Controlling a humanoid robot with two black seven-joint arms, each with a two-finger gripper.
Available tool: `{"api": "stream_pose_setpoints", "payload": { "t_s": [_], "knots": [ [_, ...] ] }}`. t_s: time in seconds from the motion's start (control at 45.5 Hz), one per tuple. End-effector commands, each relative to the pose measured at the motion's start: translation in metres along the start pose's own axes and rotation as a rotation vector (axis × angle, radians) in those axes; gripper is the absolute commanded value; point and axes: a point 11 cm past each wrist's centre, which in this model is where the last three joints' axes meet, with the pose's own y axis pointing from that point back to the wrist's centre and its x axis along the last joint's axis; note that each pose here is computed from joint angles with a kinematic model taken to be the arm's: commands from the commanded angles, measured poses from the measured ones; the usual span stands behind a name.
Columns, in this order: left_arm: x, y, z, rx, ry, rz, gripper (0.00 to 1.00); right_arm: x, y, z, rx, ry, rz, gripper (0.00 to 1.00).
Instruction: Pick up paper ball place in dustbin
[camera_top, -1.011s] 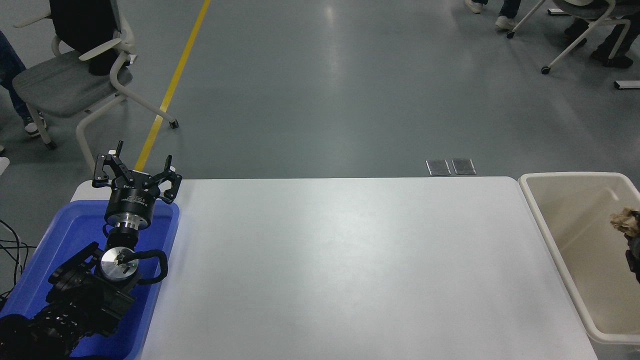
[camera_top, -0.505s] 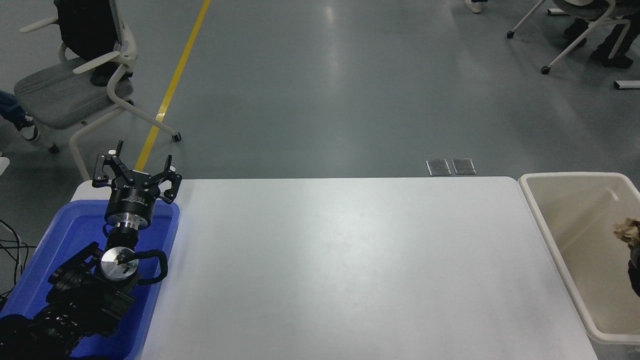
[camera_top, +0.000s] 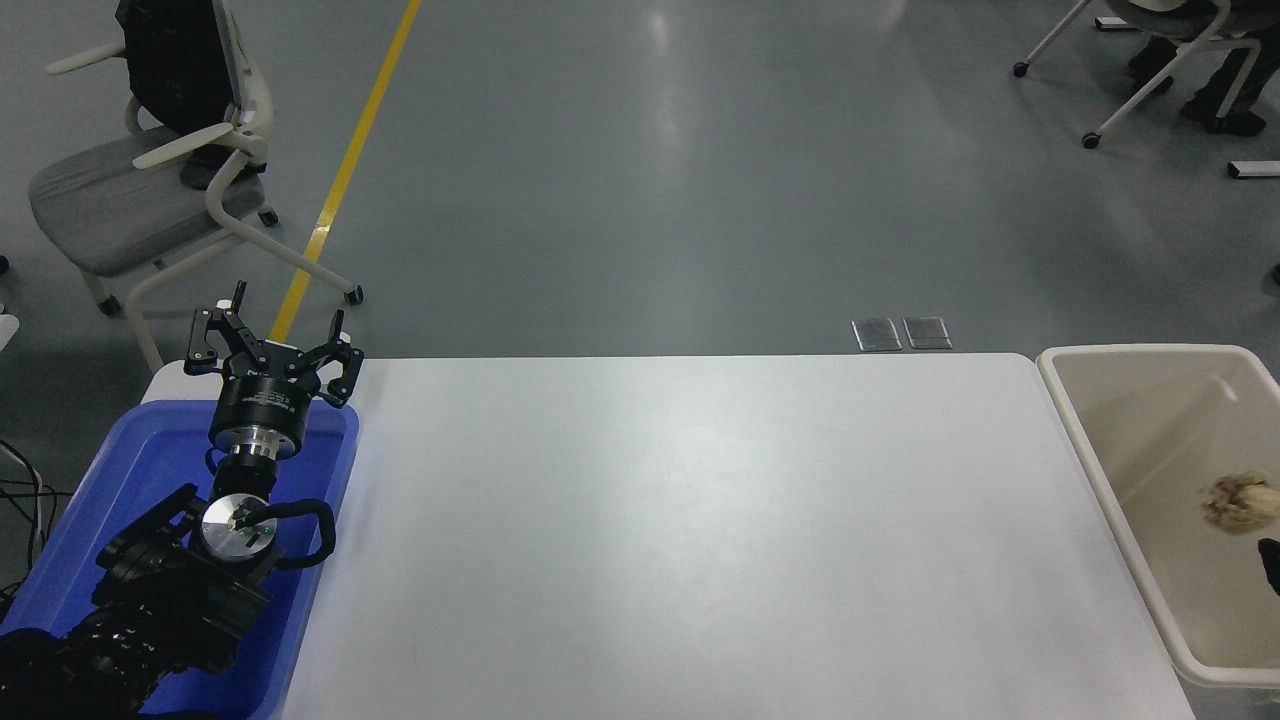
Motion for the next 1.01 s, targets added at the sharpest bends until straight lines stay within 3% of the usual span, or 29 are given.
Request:
{"api": "stream_pose_setpoints", "payload": {
  "t_s": [0.0,0.198,0.462,0.615,0.989],
  "knots": [
    [0.000,0.000,0.000,-0.001,-0.001,0.000,0.99,-0.001,0.000,-0.001,0.001,0.000,0.005,0.98],
    [0.000,0.000,0.000,0.000,0.001,-0.001,0.99,-0.011,0.001,-0.016,0.025,-0.015,-0.022,1.00],
    [0.000,0.000,0.000,0.000,0.001,-0.001,0.99,-0.047,0.010,-0.029,0.038,-0.069,-0.163,1.00],
    [0.000,0.000,0.001,-0.001,-0.001,-0.001,0.99,-0.077,0.025,-0.044,0.051,-0.243,-0.297,1.00],
    [0.000,0.000,0.000,0.000,0.001,-0.001,0.99,-0.108,0.065,-0.111,0.171,-0.546,-0.546,1.00]
  ]
}}
